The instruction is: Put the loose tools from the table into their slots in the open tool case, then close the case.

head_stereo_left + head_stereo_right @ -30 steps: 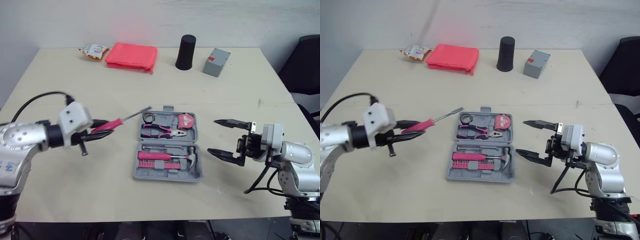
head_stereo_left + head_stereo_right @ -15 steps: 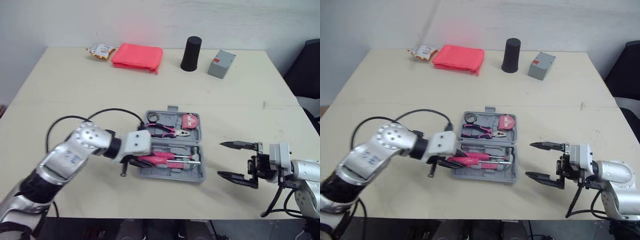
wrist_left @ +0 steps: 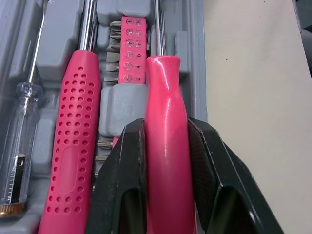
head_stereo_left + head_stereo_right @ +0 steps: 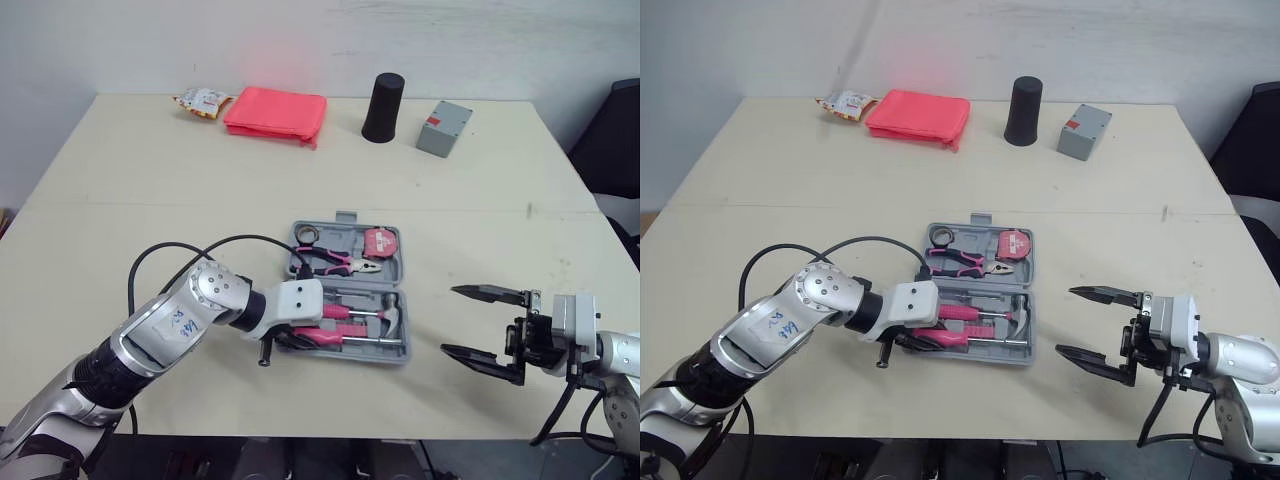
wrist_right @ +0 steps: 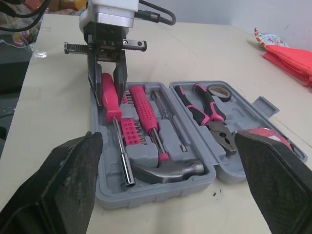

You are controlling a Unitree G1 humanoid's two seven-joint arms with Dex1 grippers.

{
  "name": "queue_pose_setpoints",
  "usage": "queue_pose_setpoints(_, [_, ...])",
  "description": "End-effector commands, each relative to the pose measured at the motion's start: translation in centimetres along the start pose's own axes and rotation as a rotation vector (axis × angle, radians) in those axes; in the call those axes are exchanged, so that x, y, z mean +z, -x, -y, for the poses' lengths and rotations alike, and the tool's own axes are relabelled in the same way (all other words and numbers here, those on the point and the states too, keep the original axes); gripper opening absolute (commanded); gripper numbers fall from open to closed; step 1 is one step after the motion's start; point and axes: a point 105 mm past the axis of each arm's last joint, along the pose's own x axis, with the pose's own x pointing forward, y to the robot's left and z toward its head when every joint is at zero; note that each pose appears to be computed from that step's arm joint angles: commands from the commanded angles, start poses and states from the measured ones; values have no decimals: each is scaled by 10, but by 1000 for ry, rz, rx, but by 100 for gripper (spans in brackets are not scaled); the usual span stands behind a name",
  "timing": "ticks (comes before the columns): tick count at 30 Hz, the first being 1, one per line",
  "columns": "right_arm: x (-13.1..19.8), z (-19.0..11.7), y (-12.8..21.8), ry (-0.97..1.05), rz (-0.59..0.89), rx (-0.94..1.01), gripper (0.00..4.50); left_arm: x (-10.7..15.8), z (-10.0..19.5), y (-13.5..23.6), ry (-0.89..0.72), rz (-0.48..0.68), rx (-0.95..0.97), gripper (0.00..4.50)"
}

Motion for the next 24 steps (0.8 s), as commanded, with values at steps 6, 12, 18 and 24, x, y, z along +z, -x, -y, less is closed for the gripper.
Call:
queue_pose_setpoints(6, [19, 2, -11, 37, 31, -16, 450, 2, 5, -2, -31, -2, -9, 54])
queue_pose_setpoints(12, [25, 4, -18, 36, 32, -25, 450, 15, 8, 2, -108, 70, -34, 246])
queue_pose_setpoints(18, [27, 6, -22, 27, 33, -25, 450, 30, 8, 19, -185, 174, -33, 287])
queue_pose_setpoints(24, [27, 9, -24, 24, 35, -31, 450, 34, 0, 29, -239, 350, 34, 287])
